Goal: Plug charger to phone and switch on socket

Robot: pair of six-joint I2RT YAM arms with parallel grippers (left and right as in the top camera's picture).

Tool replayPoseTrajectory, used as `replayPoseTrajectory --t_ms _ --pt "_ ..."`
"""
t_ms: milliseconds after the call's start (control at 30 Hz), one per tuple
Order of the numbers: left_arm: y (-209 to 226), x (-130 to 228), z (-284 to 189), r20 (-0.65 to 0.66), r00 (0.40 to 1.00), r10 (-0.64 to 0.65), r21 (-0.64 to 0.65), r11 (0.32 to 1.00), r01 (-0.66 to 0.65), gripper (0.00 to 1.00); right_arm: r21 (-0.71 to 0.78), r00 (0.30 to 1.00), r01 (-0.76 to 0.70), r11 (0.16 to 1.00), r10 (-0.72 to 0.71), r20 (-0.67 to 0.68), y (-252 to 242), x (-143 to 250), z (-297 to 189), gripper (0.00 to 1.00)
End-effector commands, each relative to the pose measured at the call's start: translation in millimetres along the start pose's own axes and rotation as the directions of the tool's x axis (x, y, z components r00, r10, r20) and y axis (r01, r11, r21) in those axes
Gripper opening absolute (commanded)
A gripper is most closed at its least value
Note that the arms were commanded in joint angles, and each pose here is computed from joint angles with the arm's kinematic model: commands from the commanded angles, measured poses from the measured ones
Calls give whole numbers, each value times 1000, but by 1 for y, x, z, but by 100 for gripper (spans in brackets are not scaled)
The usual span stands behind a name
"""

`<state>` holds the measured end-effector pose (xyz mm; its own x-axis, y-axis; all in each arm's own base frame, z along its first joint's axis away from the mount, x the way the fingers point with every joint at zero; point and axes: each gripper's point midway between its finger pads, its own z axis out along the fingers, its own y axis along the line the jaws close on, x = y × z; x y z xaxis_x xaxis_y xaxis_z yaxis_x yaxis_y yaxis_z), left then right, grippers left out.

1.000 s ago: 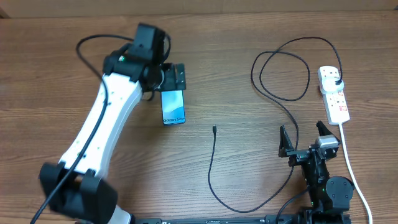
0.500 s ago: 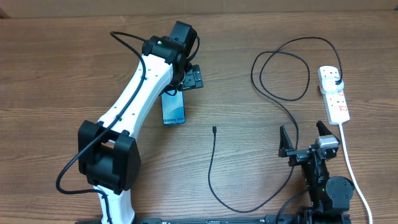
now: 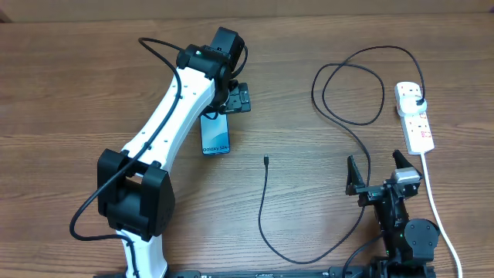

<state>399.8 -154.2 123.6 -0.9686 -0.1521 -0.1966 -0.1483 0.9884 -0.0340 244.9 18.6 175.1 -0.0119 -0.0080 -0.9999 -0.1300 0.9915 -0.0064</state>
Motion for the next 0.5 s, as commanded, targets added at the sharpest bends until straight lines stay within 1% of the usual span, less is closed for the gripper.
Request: replayPoseTrajectory --t_ms 0,100,467 --pt "4 -9 -1 29 998 49 -34 998 -48 100 -10 1000 -2 1000 2 4 2 2 0 100" --pt "8 -11 0 38 998 48 -58 997 -46 100 -11 1000 -2 1000 2 4 2 2 0 100" --pt "19 -14 15 16 1000 20 -69 997 -19 100 -11 1000 -2 1000 2 4 2 2 0 100"
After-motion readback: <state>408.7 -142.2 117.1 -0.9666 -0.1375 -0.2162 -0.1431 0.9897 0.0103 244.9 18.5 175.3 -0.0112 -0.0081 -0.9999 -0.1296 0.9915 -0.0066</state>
